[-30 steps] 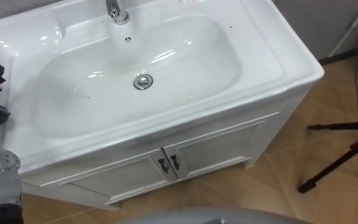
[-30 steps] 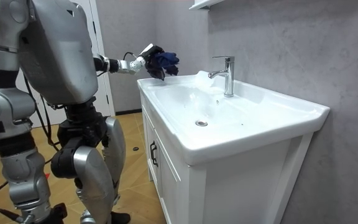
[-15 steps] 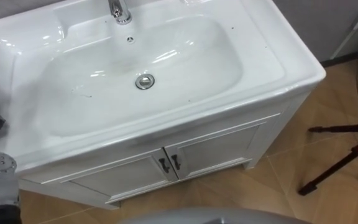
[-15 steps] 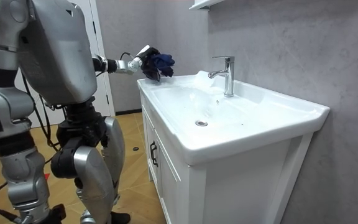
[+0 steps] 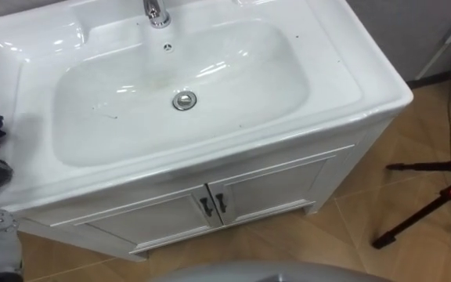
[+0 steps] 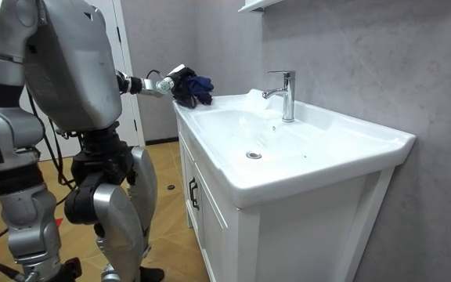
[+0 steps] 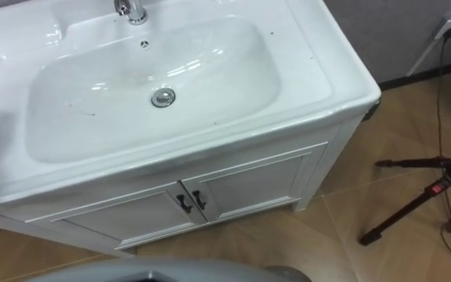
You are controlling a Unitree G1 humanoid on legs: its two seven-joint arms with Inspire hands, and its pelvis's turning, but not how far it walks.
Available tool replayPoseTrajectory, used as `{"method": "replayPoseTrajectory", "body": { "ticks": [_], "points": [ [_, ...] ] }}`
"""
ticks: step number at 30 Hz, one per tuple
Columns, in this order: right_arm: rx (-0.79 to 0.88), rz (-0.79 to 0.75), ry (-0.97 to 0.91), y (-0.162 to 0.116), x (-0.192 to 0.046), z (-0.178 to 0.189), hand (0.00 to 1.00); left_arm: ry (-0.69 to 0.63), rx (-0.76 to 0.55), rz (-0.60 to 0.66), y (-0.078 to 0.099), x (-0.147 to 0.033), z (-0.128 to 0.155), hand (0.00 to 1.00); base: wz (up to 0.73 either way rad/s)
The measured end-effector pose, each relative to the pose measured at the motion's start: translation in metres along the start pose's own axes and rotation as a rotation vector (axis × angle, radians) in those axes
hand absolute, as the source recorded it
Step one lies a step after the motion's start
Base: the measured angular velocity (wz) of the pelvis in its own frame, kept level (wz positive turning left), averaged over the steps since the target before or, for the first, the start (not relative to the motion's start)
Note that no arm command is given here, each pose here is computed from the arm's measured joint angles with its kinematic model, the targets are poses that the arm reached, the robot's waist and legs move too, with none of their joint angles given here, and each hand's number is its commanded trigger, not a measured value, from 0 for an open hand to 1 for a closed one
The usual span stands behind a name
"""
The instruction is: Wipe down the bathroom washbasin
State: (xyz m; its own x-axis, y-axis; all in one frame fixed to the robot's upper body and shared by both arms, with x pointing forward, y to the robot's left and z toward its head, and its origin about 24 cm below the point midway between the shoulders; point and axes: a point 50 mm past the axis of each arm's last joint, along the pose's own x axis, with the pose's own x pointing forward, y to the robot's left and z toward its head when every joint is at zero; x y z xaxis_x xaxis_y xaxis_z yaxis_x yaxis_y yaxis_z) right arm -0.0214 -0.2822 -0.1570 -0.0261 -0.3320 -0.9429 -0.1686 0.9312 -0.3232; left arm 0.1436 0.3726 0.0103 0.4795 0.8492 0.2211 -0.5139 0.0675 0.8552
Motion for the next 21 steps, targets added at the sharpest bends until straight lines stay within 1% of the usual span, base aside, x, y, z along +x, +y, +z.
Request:
{"method": "replayPoseTrajectory", "body": {
  "ticks": [13, 21],
  "points": [
    [0.004, -0.026, -0.025, -0.0021, 0.0001, 0.006, 0.0, 0.014, 0.011, -0.012, -0.0029, -0.002, -0.0037, 0.0, 0.0],
    [0.004, -0.035, -0.048, -0.003, 0.0, 0.0097, 0.0, -0.004, -0.017, 0.002, -0.003, 0.001, 0.0037, 0.0, 0.0]
  ]
}}
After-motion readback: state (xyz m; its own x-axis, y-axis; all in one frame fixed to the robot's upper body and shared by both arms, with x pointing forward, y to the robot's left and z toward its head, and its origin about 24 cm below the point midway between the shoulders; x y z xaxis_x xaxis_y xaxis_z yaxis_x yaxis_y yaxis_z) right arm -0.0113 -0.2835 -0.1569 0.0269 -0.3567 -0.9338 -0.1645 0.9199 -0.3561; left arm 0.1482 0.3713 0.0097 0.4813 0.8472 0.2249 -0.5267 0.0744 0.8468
